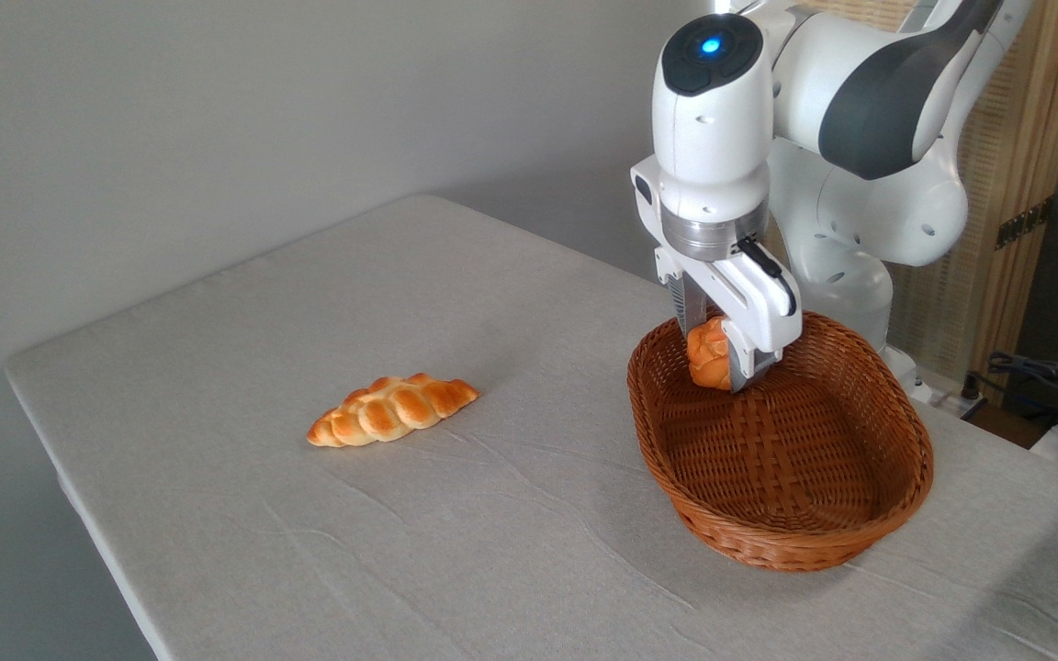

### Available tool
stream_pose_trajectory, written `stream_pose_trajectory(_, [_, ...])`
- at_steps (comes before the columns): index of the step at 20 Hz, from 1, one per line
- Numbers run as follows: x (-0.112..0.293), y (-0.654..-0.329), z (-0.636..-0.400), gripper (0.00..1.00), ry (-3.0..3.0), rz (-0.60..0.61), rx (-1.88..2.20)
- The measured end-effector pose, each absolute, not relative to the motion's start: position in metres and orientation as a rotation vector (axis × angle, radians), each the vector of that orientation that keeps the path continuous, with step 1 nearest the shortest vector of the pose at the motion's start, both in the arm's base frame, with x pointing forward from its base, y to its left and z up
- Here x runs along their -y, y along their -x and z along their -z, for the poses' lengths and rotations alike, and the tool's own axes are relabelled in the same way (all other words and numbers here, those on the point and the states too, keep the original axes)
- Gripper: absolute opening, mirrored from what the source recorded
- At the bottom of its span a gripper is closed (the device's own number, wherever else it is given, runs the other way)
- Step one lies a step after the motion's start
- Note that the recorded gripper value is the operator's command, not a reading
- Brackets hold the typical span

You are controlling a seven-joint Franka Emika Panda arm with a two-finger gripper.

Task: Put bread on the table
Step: 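Lower the gripper around the round bun and close on it, then lift the round bun out of the basket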

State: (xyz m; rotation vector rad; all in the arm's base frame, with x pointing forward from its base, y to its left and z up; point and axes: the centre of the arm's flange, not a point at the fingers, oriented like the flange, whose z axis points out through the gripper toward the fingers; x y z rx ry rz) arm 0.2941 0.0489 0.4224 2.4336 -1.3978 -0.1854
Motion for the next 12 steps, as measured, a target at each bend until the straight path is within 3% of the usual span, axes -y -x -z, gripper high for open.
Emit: stream_pose_trajectory(12, [-0.0484,-0.2955,-0.4186,0.06,-2.421,0.195,1.404])
